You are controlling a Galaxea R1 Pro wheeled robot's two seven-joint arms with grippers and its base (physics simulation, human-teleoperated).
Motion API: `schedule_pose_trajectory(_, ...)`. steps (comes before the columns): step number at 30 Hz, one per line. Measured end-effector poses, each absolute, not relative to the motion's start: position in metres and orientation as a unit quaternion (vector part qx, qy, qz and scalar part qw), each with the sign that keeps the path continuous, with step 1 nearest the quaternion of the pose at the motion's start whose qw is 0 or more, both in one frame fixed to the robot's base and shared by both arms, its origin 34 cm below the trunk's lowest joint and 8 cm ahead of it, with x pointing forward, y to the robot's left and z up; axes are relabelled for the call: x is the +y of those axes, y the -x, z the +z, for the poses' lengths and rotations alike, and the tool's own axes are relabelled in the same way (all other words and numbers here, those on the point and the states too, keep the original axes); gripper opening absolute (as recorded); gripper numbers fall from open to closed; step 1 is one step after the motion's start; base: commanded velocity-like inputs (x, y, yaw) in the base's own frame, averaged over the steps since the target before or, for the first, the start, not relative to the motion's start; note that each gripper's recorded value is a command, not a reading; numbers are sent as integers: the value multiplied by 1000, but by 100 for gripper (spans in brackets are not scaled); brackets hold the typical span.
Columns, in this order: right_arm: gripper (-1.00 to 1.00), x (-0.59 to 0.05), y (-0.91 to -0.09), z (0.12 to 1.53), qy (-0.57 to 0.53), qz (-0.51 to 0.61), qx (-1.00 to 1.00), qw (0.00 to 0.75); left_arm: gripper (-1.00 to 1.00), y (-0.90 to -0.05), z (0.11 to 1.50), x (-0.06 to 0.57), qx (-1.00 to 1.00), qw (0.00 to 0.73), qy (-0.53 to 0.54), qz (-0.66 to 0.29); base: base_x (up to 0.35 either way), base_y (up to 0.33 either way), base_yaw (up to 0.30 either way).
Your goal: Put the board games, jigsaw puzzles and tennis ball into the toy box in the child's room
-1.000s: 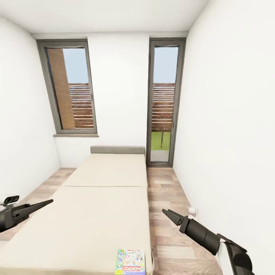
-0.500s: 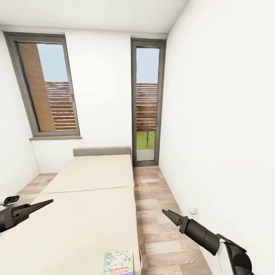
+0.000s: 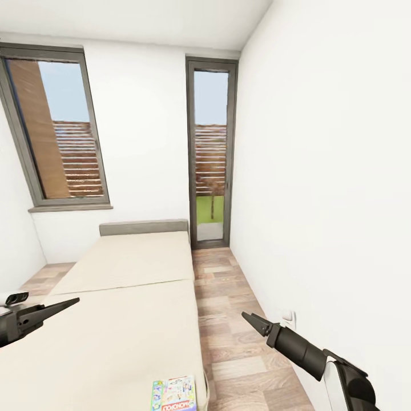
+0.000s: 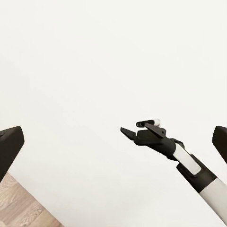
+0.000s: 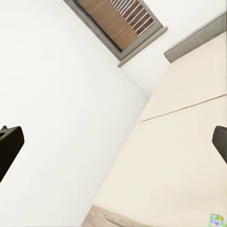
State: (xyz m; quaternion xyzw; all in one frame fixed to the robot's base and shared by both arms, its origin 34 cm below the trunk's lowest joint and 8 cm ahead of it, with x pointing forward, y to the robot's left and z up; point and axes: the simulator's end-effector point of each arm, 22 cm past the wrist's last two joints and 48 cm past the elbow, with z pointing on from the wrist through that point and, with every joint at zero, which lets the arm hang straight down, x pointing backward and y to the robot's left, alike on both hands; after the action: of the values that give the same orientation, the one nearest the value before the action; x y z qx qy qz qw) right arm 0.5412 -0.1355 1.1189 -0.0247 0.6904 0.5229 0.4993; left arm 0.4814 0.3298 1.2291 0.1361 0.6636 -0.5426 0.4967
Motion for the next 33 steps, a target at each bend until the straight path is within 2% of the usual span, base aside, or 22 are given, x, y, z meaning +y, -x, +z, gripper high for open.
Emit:
schedule_pose_trajectory(15, 100, -136, -543, 1116, 22, 521, 693, 498, 100, -482, 1227, 330, 665, 495, -135, -543, 0, 5, 146)
schedule_pose_trajectory(33, 100, -131, -542, 1115, 27, 522, 695, 494, 100, -483, 1227, 330, 665, 495, -134, -543, -14, 0, 19)
